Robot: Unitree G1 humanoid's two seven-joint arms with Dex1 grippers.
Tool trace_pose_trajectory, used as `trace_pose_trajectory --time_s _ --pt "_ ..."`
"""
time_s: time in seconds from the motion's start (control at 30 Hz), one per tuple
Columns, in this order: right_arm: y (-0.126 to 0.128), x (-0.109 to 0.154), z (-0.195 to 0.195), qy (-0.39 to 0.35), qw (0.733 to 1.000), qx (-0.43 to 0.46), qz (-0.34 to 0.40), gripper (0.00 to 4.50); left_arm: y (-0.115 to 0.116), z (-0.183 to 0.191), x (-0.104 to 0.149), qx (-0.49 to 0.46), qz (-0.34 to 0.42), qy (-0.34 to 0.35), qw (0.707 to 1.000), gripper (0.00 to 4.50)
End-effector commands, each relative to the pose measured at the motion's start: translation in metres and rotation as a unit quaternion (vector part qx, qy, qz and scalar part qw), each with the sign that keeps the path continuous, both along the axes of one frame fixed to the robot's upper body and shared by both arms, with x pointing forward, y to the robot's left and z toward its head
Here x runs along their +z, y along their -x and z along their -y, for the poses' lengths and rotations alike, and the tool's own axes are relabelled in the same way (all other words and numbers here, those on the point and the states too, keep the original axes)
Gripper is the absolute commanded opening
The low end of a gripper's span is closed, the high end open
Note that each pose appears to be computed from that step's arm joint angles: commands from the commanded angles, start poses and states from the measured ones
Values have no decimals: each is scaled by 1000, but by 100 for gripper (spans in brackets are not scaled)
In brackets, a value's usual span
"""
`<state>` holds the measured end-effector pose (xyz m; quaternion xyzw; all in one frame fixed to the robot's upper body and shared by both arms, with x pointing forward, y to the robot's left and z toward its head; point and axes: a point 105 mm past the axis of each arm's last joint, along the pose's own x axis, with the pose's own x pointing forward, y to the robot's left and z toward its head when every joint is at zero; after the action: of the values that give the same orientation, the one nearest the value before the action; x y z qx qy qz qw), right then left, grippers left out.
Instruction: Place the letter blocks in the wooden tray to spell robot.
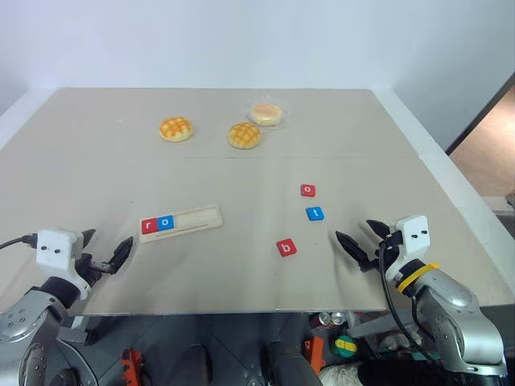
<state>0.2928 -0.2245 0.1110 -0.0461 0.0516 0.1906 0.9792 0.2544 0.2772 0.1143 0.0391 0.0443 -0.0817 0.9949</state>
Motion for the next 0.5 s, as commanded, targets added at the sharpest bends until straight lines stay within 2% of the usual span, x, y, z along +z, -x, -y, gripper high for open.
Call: trace_pose_trajectory --time_s 0.03,0.33,0.5 --pt "0 16 5 11 1000 7 24 449 2 0 11 -17 17 -9 1000 450" --pt "-2 21 6 22 999 23 27 449 0 9 16 -61 19 -11 998 450" --pt "-7 34 -22 26 990 131 38 449 -18 30 35 -174 22 -70 982 450"
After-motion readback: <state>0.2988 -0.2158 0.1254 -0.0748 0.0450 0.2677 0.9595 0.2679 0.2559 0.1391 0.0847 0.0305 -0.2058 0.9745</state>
